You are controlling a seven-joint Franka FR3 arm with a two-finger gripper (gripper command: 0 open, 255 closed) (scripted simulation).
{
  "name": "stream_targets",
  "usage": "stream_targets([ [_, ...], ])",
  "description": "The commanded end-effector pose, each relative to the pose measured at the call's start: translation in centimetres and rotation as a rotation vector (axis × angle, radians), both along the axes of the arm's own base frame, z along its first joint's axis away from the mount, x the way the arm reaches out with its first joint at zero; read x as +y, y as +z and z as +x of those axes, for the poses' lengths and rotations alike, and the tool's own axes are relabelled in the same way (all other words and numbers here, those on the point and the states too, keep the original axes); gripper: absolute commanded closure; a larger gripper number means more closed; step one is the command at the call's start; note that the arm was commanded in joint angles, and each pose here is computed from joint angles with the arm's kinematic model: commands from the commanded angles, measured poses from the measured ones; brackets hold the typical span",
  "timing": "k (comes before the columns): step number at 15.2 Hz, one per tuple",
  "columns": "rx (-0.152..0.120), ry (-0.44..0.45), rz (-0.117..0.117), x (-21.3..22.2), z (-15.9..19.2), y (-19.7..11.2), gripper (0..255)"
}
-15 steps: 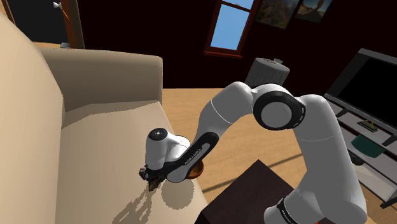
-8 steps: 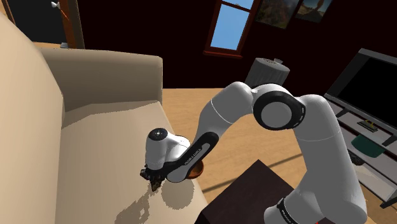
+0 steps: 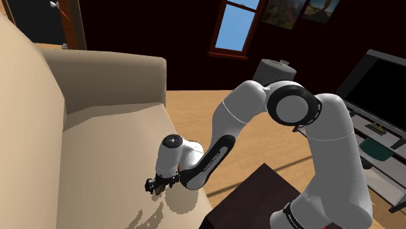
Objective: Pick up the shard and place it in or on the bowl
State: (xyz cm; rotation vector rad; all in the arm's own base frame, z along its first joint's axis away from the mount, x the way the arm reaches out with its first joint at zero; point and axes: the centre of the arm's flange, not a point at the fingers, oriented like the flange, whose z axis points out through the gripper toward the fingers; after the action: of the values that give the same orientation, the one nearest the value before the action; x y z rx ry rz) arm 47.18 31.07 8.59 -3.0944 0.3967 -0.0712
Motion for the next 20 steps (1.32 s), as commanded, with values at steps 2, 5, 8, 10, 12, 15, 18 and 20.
stream_targets([
  [2,-0.001,0.02,0.002,0.0,-0.1,-1.5,0],
  [5,-0.001,0.02,0.002,0.0,0.0,-2.9,0],
  [8,-0.001,0.02,0.002,0.0,0.0,-2.9,0],
  [10,-0.001,0.02,0.002,0.0,0.0,-2.9,0],
  [12,-0.001,0.02,0.002,0.0,0.0,-2.9,0],
  [15,-0.001,0.02,0.001,0.0,0.0,-2.9,255],
  [18,-0.001,0.02,0.002,0.0,0.0,-2.9,255],
  [20,-0.001,0.02,0.001,0.0,0.0,-2.9,255],
])
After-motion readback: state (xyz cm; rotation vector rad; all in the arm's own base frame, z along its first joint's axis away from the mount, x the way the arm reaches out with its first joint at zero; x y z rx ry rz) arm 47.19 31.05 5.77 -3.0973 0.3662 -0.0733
